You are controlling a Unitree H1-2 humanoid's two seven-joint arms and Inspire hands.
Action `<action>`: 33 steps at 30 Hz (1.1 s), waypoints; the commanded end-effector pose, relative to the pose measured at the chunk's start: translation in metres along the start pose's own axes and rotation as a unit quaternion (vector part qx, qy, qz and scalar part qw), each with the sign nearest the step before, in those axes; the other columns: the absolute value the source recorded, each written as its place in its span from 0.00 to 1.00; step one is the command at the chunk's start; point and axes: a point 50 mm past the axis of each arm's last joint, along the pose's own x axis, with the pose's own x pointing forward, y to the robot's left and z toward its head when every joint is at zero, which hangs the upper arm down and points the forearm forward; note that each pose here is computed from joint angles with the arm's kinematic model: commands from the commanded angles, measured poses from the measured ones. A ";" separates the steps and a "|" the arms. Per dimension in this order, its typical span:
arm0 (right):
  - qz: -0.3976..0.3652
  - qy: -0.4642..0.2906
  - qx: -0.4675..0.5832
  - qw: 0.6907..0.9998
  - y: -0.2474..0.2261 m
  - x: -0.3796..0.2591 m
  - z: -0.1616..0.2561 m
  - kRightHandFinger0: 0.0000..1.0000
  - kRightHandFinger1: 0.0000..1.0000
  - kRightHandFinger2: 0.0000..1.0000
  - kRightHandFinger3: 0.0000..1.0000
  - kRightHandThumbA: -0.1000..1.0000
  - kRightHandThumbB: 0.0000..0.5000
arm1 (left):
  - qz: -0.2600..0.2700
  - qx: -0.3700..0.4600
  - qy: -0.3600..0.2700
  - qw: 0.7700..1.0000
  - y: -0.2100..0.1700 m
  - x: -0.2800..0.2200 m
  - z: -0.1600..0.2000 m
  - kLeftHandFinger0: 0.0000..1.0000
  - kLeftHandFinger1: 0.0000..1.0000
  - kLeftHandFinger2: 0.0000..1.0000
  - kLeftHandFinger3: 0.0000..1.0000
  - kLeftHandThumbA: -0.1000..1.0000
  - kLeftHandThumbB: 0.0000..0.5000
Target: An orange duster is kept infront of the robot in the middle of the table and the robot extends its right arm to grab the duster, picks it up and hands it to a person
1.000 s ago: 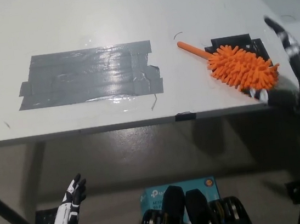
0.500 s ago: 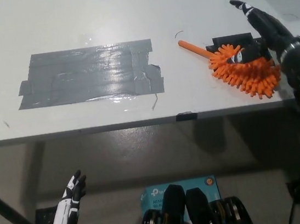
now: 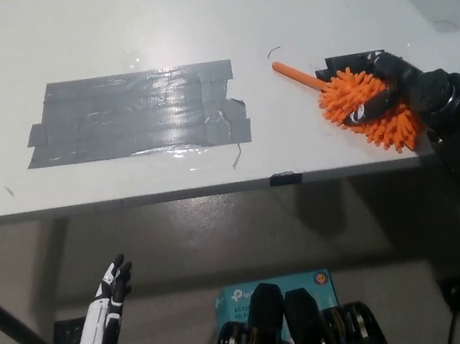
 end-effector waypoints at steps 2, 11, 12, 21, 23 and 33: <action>0.024 -0.041 0.043 0.998 -0.018 -0.002 0.030 1.00 1.00 1.00 1.00 1.00 0.88 | 0.008 0.014 -0.036 0.999 0.009 0.011 0.014 1.00 1.00 1.00 1.00 0.99 0.26; 0.036 -0.053 0.060 0.996 -0.028 -0.007 0.048 1.00 1.00 1.00 1.00 1.00 0.96 | 0.008 0.022 -0.037 0.999 0.011 0.015 0.017 1.00 1.00 1.00 1.00 0.95 0.22; 0.040 -0.048 0.047 0.997 -0.028 -0.008 0.051 1.00 1.00 1.00 1.00 1.00 0.96 | 0.008 0.023 -0.037 0.999 0.012 0.015 0.017 1.00 1.00 1.00 1.00 0.95 0.22; 0.136 -0.068 -0.013 0.988 -0.029 -0.006 0.047 1.00 1.00 1.00 1.00 1.00 0.73 | 0.007 0.024 -0.045 0.999 0.013 0.020 0.022 1.00 1.00 1.00 1.00 0.94 0.22; 0.150 -0.061 -0.010 0.987 -0.029 -0.005 0.048 1.00 1.00 1.00 1.00 1.00 0.76 | 0.006 0.028 -0.047 0.998 0.014 0.022 0.023 1.00 1.00 1.00 1.00 0.94 0.22; 0.185 -0.003 -0.136 0.973 -0.020 0.003 0.039 1.00 1.00 1.00 1.00 1.00 0.63 | 0.008 0.022 -0.049 0.999 0.017 0.026 0.025 1.00 1.00 1.00 1.00 0.94 0.20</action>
